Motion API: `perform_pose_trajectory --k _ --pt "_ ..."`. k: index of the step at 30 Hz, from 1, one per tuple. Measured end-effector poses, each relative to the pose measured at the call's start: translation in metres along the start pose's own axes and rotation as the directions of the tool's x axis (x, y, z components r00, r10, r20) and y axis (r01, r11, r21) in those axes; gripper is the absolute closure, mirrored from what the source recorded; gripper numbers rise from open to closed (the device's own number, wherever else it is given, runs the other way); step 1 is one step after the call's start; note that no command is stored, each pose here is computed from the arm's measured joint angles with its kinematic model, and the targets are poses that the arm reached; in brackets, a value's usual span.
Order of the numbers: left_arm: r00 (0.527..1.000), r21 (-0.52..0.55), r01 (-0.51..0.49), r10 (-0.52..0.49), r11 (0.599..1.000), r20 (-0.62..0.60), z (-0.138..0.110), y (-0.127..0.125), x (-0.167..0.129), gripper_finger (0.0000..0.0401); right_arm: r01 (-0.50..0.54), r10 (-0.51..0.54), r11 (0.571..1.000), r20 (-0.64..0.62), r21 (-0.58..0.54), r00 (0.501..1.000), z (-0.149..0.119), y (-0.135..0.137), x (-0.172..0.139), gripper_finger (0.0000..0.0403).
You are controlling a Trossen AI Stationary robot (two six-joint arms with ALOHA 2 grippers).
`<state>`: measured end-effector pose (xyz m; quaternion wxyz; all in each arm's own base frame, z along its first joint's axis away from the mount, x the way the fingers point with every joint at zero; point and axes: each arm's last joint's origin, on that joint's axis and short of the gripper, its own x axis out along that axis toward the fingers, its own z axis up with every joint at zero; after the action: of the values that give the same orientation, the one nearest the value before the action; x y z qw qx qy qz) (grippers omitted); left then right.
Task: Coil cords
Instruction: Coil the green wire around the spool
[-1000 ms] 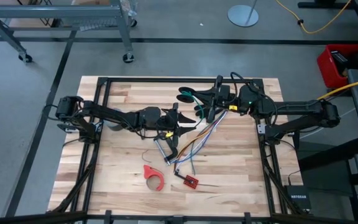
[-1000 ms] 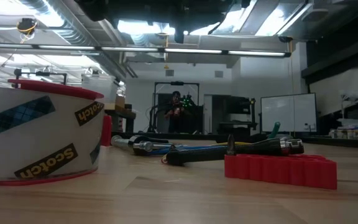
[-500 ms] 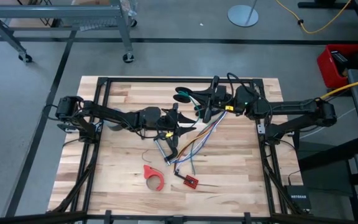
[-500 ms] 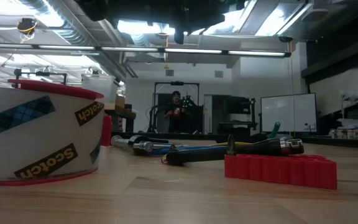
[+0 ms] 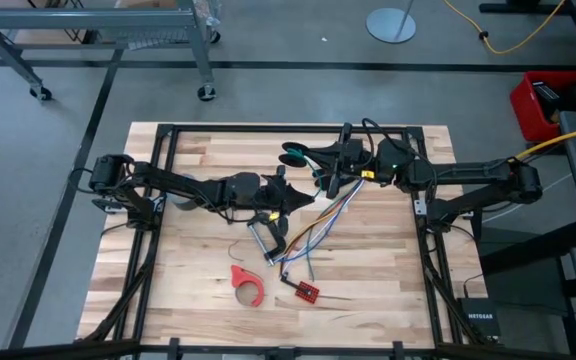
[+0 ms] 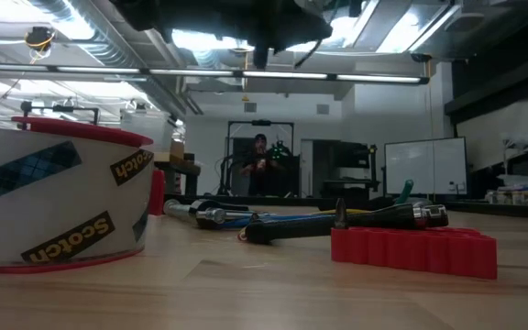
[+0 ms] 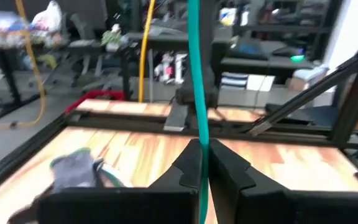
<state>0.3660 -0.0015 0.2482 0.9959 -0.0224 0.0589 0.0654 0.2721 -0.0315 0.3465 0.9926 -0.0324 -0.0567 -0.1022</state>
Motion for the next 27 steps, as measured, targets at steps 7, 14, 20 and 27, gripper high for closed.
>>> perform_pose_trajectory --k 7,14,20,27 --pt "0.990 -0.024 -0.110 0.107 0.994 -0.095 -0.007 0.004 -0.003 0.0397 -0.005 0.004 1.000 -0.070 -0.010 0.998 -0.003 0.000 -0.005 0.0400" --pt "0.932 -0.025 -0.287 0.273 0.958 -0.236 -0.009 0.011 -0.019 0.0399 -0.014 0.011 1.000 -0.230 -0.012 0.973 -0.018 0.000 -0.007 0.0400" --pt "0.842 0.022 -0.444 0.425 0.896 -0.332 -0.003 0.018 -0.043 0.0400 0.011 -0.017 1.000 -0.279 -0.023 0.960 -0.023 0.000 -0.008 0.0400" --pt "0.812 0.045 -0.509 0.497 0.859 -0.306 0.019 0.023 -0.070 0.0400 0.003 -0.011 1.000 -0.342 -0.024 0.940 -0.029 0.000 -0.010 0.0400"
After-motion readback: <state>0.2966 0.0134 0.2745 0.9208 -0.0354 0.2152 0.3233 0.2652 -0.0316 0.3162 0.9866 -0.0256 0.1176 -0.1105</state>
